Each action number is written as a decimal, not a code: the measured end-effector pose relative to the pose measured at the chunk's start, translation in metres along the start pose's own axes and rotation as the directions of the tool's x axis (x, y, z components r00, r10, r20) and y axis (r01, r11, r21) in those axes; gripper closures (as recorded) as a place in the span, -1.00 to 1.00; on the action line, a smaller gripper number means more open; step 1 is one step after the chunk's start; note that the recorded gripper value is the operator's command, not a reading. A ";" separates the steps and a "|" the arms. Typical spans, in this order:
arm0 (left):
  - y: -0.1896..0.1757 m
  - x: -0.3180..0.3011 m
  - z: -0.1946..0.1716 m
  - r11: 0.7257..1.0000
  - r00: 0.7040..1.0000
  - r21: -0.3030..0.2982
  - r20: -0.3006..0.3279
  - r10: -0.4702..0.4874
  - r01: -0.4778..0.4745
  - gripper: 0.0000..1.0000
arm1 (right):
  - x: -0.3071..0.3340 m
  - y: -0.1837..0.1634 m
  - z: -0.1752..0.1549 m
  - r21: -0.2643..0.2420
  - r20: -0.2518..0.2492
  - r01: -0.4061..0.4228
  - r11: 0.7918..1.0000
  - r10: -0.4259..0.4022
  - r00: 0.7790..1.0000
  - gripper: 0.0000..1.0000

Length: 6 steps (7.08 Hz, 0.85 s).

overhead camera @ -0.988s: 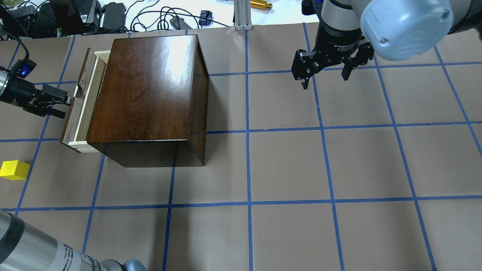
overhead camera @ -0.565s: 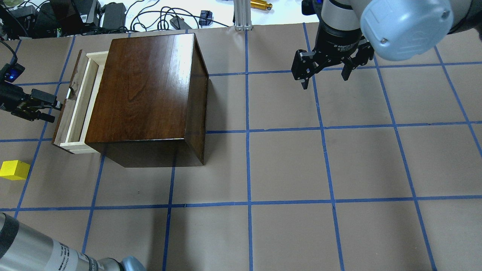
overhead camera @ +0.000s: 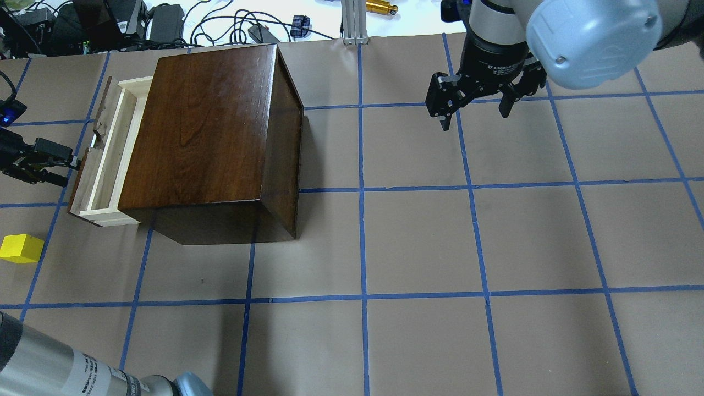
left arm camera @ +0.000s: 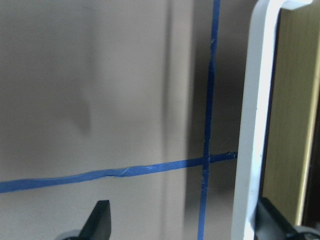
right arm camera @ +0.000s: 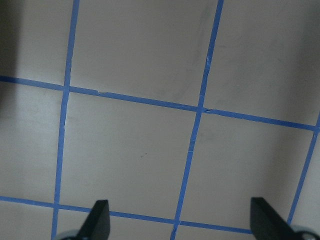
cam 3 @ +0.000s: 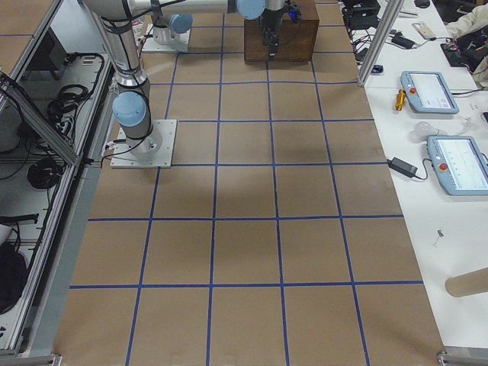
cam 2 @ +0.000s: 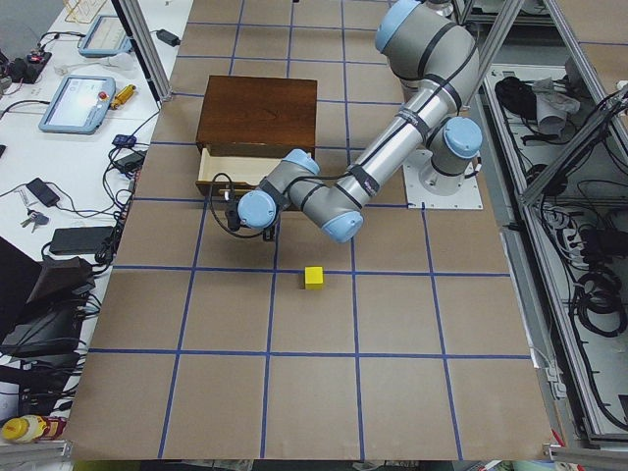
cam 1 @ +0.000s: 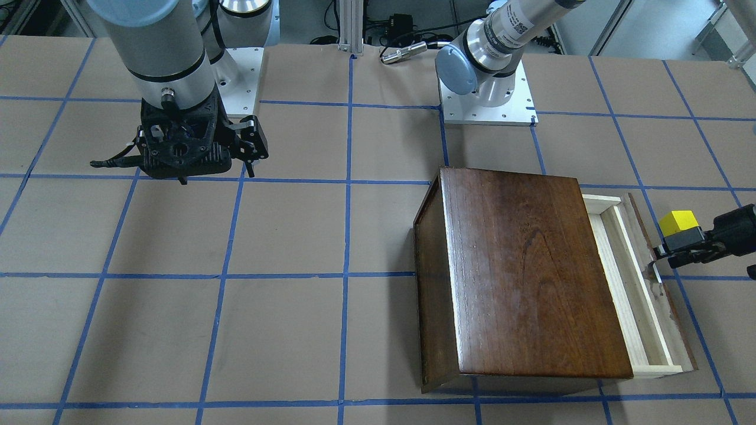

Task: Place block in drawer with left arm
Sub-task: 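Pull the drawer open away from the cabinet with the left gripper, then release the handle and back the left gripper away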

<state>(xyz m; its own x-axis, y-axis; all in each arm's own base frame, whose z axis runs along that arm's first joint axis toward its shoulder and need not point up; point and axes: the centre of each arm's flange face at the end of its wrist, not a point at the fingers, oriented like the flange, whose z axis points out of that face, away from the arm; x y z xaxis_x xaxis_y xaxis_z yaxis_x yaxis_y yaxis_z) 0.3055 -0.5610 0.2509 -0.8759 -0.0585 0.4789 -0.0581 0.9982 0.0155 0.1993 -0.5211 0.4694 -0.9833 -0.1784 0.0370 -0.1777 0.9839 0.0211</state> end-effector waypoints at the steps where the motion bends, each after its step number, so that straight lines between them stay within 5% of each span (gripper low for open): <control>1: 0.001 -0.001 -0.002 1.000 1.000 0.003 0.002 0.002 -0.002 -1.00 | 0.000 0.000 0.000 0.000 0.000 0.000 1.000 0.000 1.000 -1.00; 6: 0.008 0.026 -0.047 0.999 0.996 0.025 0.082 0.026 -0.028 -1.00 | 0.000 0.000 0.000 0.000 0.000 0.000 1.000 0.000 1.000 -1.00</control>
<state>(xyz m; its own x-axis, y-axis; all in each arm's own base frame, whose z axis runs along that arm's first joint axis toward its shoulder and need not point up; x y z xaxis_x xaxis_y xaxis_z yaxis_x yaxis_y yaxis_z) 0.3046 -0.5535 0.3042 -0.9135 -0.0337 0.4054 -0.0455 0.9988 -0.0194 0.1993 -0.5211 0.4694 -0.9832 -0.1785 0.0370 -0.1778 0.9838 0.0211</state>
